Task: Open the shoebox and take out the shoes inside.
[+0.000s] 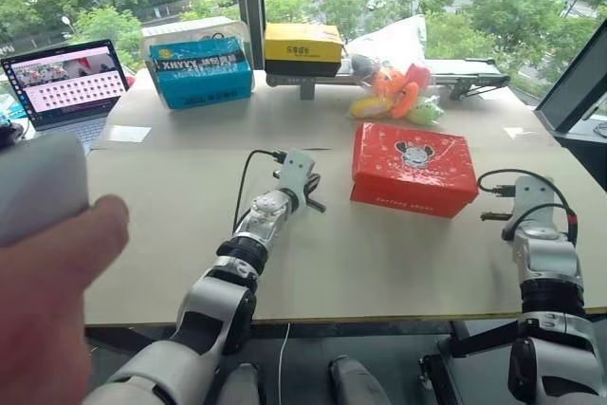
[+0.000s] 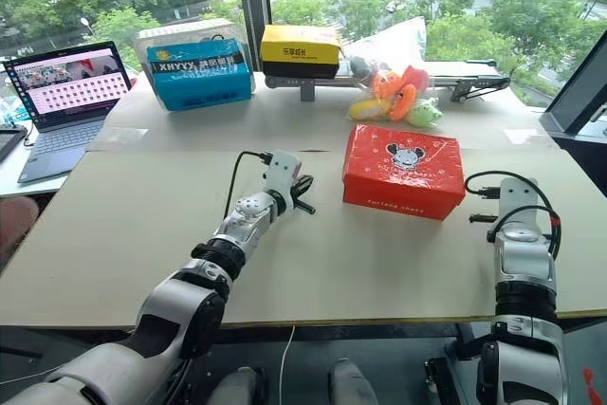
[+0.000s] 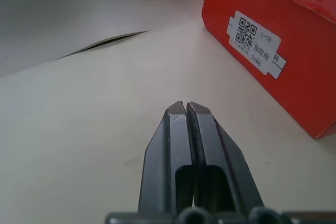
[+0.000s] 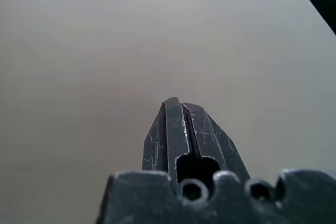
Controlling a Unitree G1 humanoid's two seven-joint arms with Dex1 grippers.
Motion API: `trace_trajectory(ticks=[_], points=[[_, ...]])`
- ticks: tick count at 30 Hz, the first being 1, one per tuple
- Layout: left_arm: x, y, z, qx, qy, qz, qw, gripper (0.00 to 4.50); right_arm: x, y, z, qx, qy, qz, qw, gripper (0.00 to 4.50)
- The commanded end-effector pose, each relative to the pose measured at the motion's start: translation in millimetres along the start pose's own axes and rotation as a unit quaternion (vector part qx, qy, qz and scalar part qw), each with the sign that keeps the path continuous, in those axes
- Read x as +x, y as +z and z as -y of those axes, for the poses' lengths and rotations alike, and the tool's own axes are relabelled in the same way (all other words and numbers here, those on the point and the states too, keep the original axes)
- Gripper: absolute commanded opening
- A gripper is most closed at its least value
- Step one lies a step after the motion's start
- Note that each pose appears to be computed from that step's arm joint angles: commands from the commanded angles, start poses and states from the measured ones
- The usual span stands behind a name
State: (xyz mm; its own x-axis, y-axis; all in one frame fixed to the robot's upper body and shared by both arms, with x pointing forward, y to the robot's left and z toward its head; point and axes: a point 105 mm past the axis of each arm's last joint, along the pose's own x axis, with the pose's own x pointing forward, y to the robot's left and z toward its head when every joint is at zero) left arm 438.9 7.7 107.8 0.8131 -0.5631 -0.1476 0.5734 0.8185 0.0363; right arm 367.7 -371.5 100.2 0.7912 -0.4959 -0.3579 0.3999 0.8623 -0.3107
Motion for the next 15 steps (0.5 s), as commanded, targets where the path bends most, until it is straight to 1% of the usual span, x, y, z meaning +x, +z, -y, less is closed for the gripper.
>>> trace_trajectory(ticks=[1,5,8,11,12,15], points=[[12.1,22.7,29.6,0.018,-0.041,0.022,0.999,0.06,0.2,28.6,-11.2,-0.002,0.045,0.052,0.998,0.0],[17.5,28.5,54.3,0.021,-0.078,0.027,0.996,0.06,-6.6,44.0,-45.9,-0.009,0.135,0.083,0.987,0.0],[19.4,31.7,67.5,0.025,-0.099,0.031,0.994,0.06,-12.6,47.1,-64.6,-0.015,0.185,0.087,0.979,0.0],[19.7,35.8,71.7,0.027,-0.108,0.037,0.993,0.06,-30.0,55.2,-93.1,-0.002,0.27,0.104,0.957,0.0],[19.3,36.8,70.3,0.028,-0.108,0.039,0.993,0.06,-42.6,60.5,-107.6,0.007,0.317,0.114,0.941,0.0],[17.9,38.7,65.1,0.028,-0.107,0.043,0.993,0.06,-66.6,65.9,-131.2,0.013,0.392,0.124,0.911,0.0]])
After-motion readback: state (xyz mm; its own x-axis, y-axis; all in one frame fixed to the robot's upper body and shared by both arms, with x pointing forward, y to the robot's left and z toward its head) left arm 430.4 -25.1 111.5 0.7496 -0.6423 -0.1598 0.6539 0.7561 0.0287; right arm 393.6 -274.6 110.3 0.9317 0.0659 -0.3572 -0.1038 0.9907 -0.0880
